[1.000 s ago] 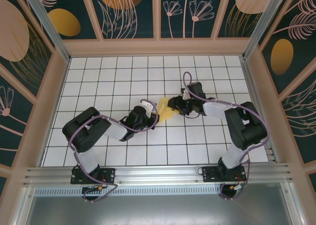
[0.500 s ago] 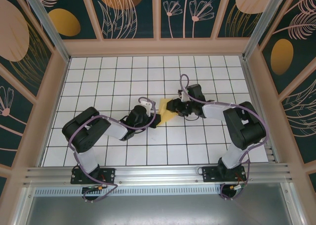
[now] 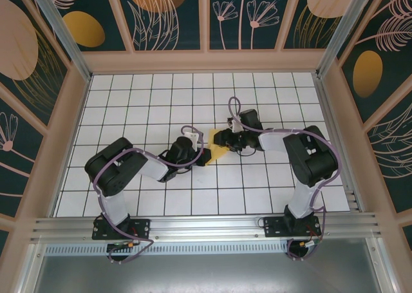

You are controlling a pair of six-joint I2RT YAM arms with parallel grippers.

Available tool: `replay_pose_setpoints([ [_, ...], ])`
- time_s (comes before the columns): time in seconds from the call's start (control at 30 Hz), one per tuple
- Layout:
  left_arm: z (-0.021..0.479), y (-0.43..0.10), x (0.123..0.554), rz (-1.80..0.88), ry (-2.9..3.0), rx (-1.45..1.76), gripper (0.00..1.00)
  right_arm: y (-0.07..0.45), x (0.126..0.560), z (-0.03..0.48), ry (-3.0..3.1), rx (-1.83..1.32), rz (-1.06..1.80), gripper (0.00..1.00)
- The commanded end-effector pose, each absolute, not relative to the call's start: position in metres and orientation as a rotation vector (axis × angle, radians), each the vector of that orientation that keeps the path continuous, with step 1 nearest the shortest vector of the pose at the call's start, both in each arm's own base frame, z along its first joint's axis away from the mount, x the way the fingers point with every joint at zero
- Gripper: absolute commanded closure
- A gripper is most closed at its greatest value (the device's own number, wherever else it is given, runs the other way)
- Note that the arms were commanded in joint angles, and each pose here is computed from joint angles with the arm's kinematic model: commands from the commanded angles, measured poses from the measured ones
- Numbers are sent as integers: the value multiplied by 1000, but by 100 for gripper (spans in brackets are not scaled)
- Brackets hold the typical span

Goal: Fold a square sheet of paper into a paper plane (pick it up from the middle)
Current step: Fourth fold the wing at the center of the table.

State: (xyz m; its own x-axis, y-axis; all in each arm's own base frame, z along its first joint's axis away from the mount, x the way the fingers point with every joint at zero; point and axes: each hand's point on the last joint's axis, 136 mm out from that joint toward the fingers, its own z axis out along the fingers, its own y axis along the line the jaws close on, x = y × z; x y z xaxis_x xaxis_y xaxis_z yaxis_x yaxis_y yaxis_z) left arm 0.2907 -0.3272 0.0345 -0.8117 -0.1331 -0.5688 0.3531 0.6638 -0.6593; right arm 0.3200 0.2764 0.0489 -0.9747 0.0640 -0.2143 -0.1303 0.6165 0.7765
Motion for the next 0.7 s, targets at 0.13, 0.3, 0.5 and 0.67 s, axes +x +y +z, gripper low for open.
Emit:
replay_pose_setpoints([
  [0.13,28,-326,294,-1121,2322,94,94,279,321,45,2617,-103,1269,53],
  [0.3,27,-321,295,-1149,2320,31,95,276,320,43,2621,-102,1247,53],
  [0.5,27,-318,295,-1164,2314,0,95,272,321,28,2676,-66,1191,53],
  [0.67,23,-316,294,-1160,2327,-10,95,273,323,22,2706,-53,1154,53],
])
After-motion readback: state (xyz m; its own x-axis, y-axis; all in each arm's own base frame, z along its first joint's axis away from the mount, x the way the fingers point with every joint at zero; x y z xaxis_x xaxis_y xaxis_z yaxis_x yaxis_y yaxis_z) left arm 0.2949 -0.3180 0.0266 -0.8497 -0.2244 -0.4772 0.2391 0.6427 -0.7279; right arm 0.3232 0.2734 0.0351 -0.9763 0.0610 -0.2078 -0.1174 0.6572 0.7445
